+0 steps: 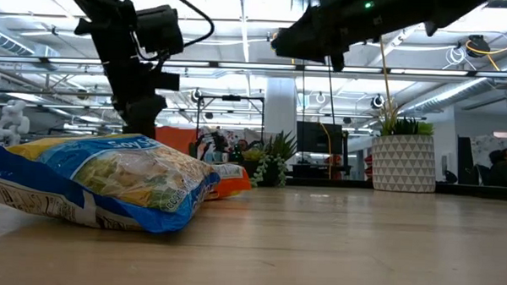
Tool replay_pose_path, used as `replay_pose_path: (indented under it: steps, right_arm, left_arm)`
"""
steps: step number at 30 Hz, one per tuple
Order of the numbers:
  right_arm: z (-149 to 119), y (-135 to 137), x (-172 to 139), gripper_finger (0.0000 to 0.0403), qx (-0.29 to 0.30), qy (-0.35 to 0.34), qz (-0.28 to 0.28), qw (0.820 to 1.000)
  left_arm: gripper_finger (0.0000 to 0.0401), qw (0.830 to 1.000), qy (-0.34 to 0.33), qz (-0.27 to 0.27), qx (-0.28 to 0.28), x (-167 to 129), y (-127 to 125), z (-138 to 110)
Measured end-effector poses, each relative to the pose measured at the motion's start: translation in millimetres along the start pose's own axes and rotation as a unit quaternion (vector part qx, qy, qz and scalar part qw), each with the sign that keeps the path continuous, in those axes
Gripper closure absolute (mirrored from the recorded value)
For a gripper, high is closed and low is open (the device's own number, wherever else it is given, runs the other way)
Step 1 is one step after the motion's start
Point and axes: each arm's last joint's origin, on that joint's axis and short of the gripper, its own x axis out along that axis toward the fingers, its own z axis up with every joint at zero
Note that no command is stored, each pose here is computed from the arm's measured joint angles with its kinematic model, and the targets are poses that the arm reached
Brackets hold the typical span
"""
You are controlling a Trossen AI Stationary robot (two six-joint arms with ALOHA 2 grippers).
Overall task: Sort Maruchan noodles
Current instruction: Put the red noodle pack into the yellow bin
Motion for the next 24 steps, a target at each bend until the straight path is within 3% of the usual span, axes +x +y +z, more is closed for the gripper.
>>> replay_pose_path:
  steps: [7, 12, 24]
  right_arm:
    - [-12, 3, 50, 0.0293, -0.033, 0.067, 0.015, 0.997]
    - [-27, -7, 72, 0.0291, -0.050, 0.106, -0.006, 0.993]
    - [-59, -38, 119, 0.0221, -0.055, 0.170, 0.001, 0.984]
  left_arm:
    - [0.0288, 0.999, 0.020, -0.045, 0.013, -15, -13, 2]
    - [0.0288, 0.997, 0.051, -0.051, 0.017, -28, -21, -9]
    - [0.0288, 0.994, -0.017, -0.106, -0.003, -70, -31, -32]
